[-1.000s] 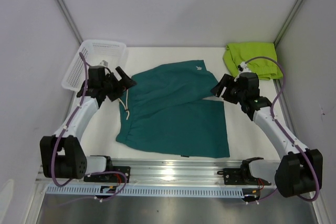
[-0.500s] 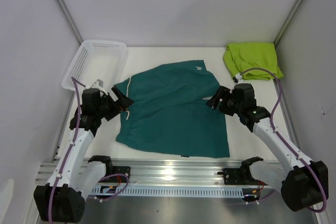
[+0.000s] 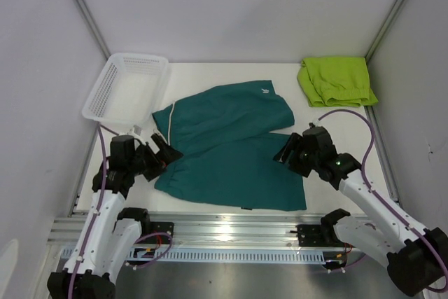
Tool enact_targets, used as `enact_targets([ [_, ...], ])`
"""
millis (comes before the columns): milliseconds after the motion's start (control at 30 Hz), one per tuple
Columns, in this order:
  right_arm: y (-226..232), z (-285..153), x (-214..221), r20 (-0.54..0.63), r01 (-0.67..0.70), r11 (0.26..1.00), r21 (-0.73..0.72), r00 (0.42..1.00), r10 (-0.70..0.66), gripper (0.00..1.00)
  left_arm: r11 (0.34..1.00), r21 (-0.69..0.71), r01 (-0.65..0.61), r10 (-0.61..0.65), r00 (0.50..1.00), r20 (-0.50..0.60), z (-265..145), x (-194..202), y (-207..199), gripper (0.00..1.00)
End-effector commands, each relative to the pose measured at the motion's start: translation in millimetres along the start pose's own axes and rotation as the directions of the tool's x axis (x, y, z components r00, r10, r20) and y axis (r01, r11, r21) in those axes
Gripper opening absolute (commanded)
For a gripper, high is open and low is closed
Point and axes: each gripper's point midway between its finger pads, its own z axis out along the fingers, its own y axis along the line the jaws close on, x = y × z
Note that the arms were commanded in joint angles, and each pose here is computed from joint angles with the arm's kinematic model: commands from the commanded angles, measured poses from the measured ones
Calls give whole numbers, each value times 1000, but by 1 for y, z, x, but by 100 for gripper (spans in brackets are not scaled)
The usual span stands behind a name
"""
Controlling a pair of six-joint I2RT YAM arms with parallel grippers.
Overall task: Fold and stack the shorts
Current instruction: Fold the shorts
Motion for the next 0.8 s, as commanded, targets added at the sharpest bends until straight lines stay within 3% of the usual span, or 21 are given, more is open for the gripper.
enact_targets([
  [0,-21,-18,11,42,-154,979,137,988,149,70,998,34,56,-55,997,-45,-14,18,-7,99],
  [67,-22,-24,12,67,-176,971,161,984,167,68,998,33,50,-49,999,-14,-22,15,-10,99],
  [233,-52,-35,38,75,-269,898,349,963,259,66,997,-30,78,-80,994,-81,-26,29,0,99],
  [567,-86,-57,75,49,-287,770,570,947,317,65,975,-157,158,-183,970,-158,-20,55,28,99],
  [767,-102,-57,95,29,-320,737,595,925,378,63,961,-219,172,-219,952,-212,-16,70,39,99],
])
